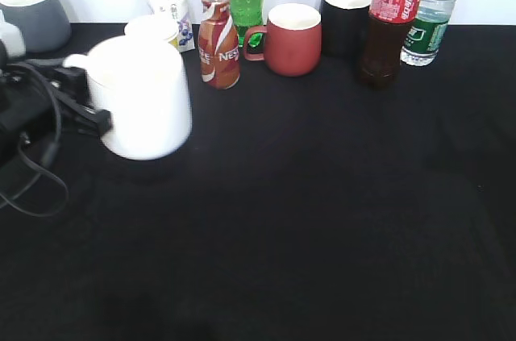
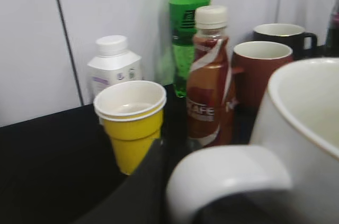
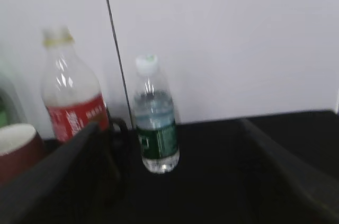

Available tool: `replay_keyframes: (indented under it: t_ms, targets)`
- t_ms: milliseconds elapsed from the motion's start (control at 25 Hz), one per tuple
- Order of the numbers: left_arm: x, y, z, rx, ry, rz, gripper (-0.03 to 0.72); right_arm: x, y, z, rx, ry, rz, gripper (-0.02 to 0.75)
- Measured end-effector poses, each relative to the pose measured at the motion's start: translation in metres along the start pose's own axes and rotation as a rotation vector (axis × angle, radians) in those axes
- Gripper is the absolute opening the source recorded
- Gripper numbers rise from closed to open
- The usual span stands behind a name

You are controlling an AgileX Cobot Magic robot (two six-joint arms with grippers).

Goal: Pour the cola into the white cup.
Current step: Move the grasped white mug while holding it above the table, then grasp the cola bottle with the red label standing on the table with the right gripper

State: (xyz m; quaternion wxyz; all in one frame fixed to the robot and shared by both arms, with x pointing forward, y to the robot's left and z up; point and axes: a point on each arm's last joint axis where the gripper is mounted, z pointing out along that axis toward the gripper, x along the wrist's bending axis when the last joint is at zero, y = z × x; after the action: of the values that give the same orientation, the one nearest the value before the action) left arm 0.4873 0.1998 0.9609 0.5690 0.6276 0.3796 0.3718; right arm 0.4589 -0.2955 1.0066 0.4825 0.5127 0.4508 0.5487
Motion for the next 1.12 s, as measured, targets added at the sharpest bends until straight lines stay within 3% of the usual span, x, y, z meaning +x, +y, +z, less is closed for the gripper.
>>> replay_keyframes:
  t_ms: [160,400,560,920,1040,1120]
  targets:
    - [-0.001,0.000,0.000,0.001,-0.007,-0.001,0.066,0.009,-0.040,0.045,0.098,0.102,-0.057,0.574]
    - [-0.001,0.000,0.000,0.001,-0.007,-0.001,0.065,0.069,-0.076,0.085,0.156,0.223,-0.025,0.574]
    - [-0.001,0.000,0.000,0.001,-0.007,-0.001,0.065,0.076,-0.091,0.118,0.144,0.201,-0.011,0.652]
    - [-0.001,0.000,0.000,-0.004,-0.008,-0.001,0.065,0.087,-0.140,0.181,0.135,0.186,-0.004,0.659]
    - [-0.003,0.000,0.000,-0.004,-0.023,0.008,0.065,0.089,-0.148,0.196,0.115,0.183,-0.004,0.632]
    - [-0.005,0.001,0.000,-0.006,-0.053,0.026,0.065,0.089,-0.148,0.198,0.111,0.179,-0.002,0.540]
